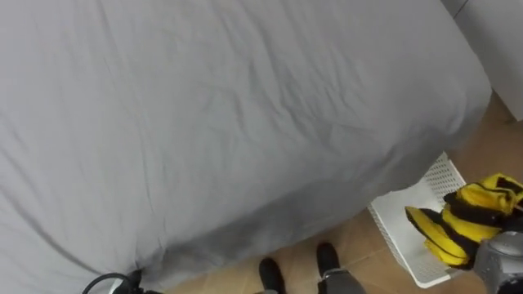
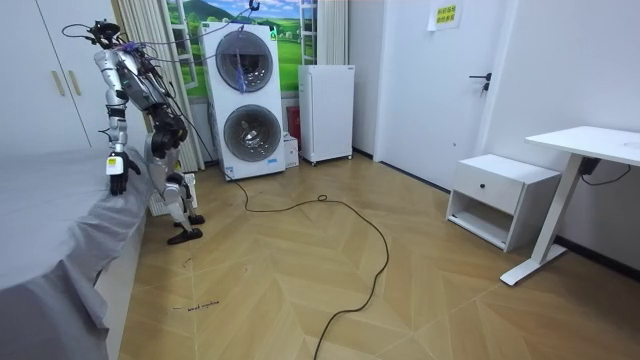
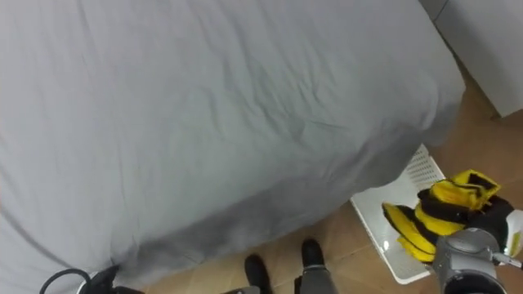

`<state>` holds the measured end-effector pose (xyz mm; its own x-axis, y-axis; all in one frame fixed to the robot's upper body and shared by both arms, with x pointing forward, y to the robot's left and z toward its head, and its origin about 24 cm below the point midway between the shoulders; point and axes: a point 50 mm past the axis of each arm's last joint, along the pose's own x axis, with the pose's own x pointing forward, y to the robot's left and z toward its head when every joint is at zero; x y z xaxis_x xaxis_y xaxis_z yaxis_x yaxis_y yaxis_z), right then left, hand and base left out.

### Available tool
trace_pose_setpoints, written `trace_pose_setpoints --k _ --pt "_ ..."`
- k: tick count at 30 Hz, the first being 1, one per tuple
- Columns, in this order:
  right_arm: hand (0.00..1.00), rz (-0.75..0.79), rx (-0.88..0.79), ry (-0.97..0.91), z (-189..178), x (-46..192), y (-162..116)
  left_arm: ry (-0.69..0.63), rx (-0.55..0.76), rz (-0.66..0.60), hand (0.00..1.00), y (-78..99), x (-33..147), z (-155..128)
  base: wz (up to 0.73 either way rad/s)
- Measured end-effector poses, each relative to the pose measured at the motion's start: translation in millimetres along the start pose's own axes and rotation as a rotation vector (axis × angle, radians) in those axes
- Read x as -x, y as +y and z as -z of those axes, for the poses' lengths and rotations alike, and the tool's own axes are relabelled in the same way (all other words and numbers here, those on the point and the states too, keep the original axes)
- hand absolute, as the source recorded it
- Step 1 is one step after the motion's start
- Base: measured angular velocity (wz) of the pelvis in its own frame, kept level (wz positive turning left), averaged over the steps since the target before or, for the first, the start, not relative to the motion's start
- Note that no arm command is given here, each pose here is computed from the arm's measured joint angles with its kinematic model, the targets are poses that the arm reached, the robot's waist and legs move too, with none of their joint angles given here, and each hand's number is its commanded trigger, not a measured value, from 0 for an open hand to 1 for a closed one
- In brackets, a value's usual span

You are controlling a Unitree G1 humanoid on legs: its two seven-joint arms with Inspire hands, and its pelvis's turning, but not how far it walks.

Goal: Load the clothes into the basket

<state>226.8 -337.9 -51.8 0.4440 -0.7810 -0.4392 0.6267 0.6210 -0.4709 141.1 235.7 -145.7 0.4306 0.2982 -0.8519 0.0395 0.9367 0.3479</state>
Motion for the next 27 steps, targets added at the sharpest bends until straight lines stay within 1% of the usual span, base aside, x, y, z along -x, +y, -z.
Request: trace_pose_setpoints --k 11,17,23,26,27 --pt "0.0 -0.018 -0.017 -0.002 0 1 2 -0.005 -0.034 -0.012 0.0 -1.9 0.4 0 0.0" --pt "0.0 -0.012 -0.041 0.027 9 1 -1 -0.004 -0.032 -0.014 0.0 -0.8 1.8 9 0.04" --pt "0.0 0.013 -0.007 0.069 32 2 -13 0.014 -0.01 -0.023 0.0 1.4 3.6 20 0.12" --pt "0.0 0.032 0.016 0.109 52 5 -23 0.025 0.015 -0.036 0.0 5.6 4.7 26 0.19" --pt "0.0 0.031 0.024 0.12 59 7 -24 0.038 0.018 -0.037 0.0 6.0 6.3 33 0.17"
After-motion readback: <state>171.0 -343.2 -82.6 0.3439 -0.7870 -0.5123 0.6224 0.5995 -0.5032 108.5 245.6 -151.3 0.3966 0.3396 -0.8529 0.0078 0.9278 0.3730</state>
